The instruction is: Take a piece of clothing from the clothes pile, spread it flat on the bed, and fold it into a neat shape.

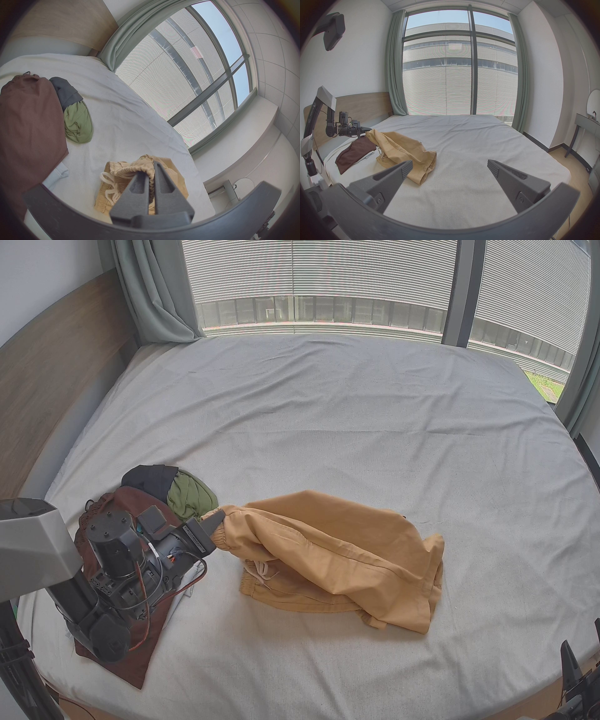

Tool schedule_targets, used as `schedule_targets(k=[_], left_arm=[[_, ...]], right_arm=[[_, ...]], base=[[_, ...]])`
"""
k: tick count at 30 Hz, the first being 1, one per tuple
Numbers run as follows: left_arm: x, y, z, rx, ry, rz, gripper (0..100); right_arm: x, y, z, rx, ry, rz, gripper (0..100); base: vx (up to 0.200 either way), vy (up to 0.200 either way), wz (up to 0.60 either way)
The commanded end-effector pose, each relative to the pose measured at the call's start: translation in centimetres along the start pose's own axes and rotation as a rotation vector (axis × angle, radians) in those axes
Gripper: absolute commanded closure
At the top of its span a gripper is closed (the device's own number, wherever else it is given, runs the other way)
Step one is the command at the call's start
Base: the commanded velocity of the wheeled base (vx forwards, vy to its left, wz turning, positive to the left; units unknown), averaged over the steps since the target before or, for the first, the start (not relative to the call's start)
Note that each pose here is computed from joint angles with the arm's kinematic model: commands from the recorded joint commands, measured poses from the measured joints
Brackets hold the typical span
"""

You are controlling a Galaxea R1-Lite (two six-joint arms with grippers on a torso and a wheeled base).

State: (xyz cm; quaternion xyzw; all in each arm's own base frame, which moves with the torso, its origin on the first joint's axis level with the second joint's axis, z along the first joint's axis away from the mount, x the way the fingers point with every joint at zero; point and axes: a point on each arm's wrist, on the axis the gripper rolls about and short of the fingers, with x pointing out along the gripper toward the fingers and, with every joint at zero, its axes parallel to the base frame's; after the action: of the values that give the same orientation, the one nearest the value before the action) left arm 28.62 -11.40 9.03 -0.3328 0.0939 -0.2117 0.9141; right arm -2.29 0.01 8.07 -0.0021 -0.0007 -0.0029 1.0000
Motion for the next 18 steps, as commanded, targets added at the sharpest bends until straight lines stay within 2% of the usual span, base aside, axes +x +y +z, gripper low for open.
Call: schedule_targets(k=[1,18], left_arm=[[-0.01,0.33,0.65,0.002,-0.015,-0.001,100],[0.3,0.69,1.24,0.024,-0.038,0.002,100]], right_arm=[[0.01,0.01,-0.53,-0.003,0.001,0.004,0],[0.01,0.01,-0.53,-0.008,0.001,0.007,0]], base=[[0.0,0.0,0.0],[0.0,0.0,0.0]])
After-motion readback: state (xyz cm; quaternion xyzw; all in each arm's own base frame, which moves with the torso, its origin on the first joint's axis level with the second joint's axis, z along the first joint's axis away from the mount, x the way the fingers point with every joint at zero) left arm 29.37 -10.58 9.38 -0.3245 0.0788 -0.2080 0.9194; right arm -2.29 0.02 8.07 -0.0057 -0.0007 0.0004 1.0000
